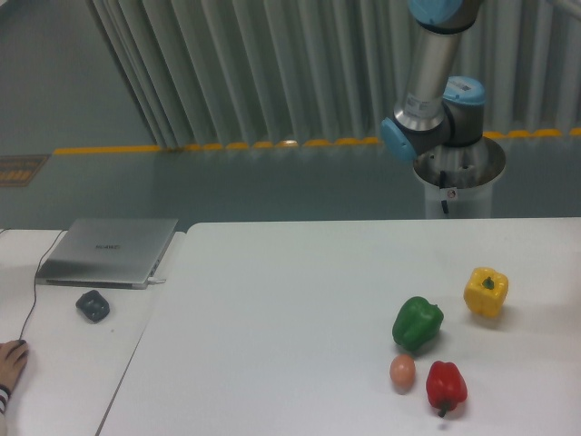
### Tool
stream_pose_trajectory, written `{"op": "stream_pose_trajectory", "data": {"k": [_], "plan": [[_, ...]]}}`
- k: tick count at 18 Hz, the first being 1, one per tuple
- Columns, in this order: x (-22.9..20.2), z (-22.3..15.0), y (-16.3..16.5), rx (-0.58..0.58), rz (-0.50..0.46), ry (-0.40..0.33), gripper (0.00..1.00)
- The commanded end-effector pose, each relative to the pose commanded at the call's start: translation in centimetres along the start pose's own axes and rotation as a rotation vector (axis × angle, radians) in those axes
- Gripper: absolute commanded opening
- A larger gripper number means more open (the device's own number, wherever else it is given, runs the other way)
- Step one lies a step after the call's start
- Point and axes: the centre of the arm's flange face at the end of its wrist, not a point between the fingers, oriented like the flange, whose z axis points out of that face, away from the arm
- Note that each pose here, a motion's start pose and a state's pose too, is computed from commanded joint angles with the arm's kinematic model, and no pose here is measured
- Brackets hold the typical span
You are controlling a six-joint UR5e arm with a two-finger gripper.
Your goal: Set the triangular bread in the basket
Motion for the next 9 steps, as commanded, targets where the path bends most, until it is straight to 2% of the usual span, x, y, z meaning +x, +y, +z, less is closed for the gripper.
{"op": "stream_pose_trajectory", "data": {"k": [2, 3, 5, 6, 7, 9], "plan": [[0.2, 0.4, 0.5, -0.005, 0.002, -0.008, 0.40], [0.1, 0.6, 0.5, -0.005, 0.002, -0.008, 0.47], [0.1, 0.5, 0.7, -0.009, -0.001, -0.011, 0.73], [0.1, 0.7, 0.6, -0.007, -0.001, -0.010, 0.94], [0.2, 0.7, 0.7, -0.007, -0.012, -0.012, 1.00], [0.5, 0.7, 1.4, -0.011, -0.014, -0.021, 1.00]]}}
